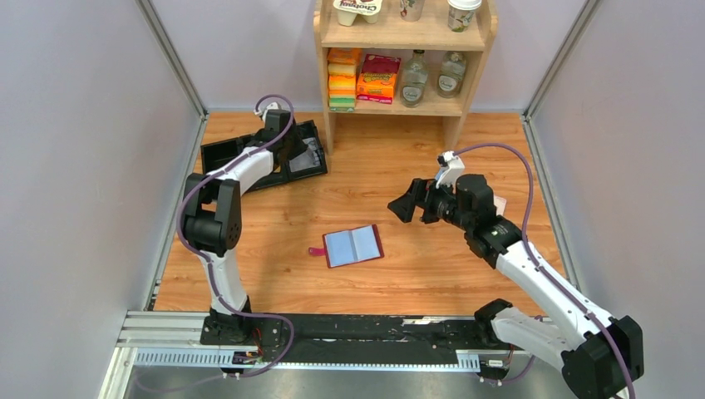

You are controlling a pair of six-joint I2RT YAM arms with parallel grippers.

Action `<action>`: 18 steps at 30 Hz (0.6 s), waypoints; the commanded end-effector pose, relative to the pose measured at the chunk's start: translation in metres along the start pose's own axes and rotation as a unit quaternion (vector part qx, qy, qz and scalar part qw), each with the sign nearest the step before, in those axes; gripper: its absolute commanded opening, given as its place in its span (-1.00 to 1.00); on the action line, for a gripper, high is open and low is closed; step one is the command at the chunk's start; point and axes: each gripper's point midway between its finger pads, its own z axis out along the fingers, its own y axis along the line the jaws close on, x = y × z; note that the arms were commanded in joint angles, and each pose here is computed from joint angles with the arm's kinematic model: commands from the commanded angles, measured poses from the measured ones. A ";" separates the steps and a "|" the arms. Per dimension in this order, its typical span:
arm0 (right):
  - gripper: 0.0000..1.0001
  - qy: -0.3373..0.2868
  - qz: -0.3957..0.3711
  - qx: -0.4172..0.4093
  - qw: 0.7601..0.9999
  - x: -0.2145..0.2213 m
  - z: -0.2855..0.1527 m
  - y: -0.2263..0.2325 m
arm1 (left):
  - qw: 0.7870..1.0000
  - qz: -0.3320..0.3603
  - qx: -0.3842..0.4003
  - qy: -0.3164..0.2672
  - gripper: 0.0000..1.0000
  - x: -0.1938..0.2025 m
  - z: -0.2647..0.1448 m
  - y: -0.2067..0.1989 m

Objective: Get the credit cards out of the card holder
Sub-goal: Place the credit card in the storage box.

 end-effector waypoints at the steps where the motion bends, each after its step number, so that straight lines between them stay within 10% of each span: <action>1: 1.00 -0.007 -0.018 -0.018 1.000 -0.010 0.001 0.008 | 1.000 0.000 0.013 -0.007 -0.40 -0.014 -0.005 -0.011; 8: 1.00 0.024 -0.018 -0.019 0.999 -0.002 0.009 0.006 | 0.999 0.032 -0.012 -0.011 0.04 -0.025 -0.038 -0.004; 18: 0.94 0.108 -0.002 0.013 0.994 0.026 0.033 -0.002 | 0.995 0.096 0.015 -0.004 0.04 -0.011 -0.145 -0.009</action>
